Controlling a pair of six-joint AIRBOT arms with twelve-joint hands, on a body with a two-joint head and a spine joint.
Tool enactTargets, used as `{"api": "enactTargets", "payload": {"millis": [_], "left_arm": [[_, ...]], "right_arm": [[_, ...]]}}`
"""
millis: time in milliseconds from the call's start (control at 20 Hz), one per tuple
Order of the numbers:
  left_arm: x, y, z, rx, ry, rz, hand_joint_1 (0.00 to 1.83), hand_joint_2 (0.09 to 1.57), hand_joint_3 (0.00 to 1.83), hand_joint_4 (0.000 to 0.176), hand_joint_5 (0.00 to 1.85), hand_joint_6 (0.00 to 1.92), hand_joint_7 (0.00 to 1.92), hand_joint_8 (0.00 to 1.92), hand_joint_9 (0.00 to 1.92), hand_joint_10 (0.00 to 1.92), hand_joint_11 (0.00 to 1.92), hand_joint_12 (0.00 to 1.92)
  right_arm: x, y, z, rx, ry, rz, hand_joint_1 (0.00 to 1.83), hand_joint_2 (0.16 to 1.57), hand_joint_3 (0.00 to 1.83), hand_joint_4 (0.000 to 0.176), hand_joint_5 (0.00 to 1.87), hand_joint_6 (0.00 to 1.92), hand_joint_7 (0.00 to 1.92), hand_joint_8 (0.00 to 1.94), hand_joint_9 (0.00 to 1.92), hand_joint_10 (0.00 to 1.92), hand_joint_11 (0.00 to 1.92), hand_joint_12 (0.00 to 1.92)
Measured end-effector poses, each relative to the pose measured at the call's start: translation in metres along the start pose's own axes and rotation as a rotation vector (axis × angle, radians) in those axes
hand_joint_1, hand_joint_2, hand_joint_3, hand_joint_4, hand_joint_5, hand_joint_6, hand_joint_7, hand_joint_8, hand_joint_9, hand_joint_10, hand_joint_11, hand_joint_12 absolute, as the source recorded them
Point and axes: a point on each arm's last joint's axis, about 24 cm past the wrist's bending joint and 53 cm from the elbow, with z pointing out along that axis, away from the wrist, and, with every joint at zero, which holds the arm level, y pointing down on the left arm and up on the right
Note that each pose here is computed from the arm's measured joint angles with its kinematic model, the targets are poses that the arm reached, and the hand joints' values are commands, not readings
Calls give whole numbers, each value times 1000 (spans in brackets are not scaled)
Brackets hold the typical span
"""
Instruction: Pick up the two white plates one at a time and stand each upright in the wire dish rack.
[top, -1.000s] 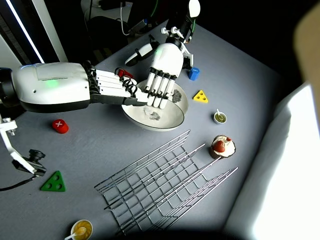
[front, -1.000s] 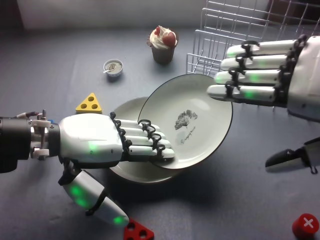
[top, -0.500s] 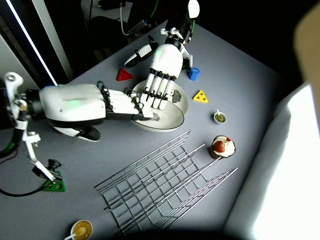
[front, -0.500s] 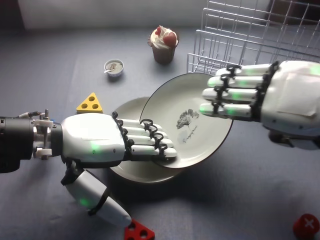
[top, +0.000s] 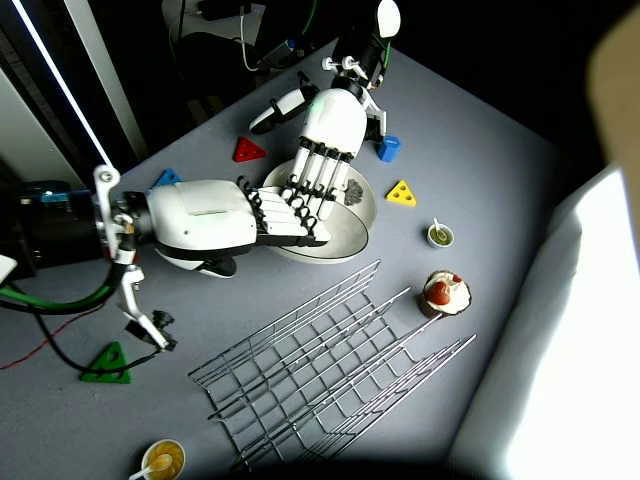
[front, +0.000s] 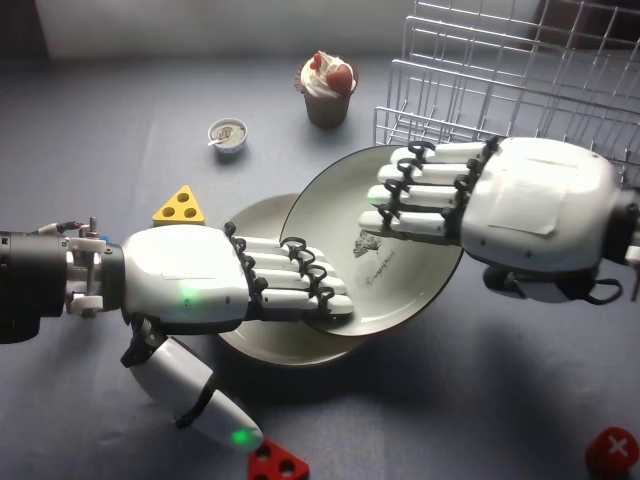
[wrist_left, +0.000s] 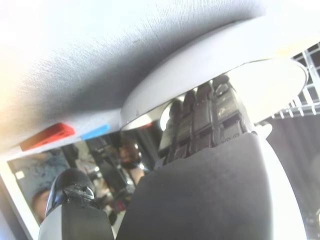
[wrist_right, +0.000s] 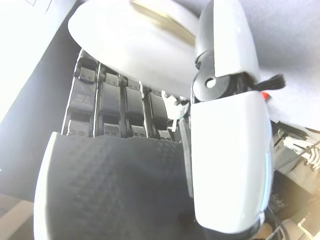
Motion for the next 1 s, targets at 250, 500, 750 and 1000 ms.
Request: {"api": "enactTargets", "payload": {"millis": [250, 500, 750, 1000], "left_arm": [[0, 1, 0, 0, 0, 1, 47, 913, 0, 0, 124, 0, 160, 0, 155, 0, 179, 14], [-1, 1, 0, 2, -1, 2, 22, 924, 3, 0, 107, 0, 119, 0, 113, 0, 139, 0], [0, 1, -1, 5, -4, -10, 36, 920, 1, 0, 110, 1, 131, 1, 124, 1, 132, 1], [-3, 3, -1, -3, -16, -27, 39, 924, 1, 0, 112, 6, 132, 7, 121, 5, 141, 8]], "right_arm": [[-11, 7, 21, -14, -45, 36, 1413, 959, 0, 0, 310, 7, 250, 5, 241, 9, 281, 37], [-5, 8, 30, -15, -40, 49, 1479, 1013, 0, 0, 658, 10, 631, 12, 676, 18, 600, 143], [-9, 8, 31, -23, -58, 33, 1506, 1051, 1, 0, 974, 952, 1080, 570, 1068, 752, 1007, 1311], [-16, 14, 30, -39, -82, 40, 1490, 1078, 0, 0, 945, 1057, 969, 730, 1020, 832, 994, 1333]]}}
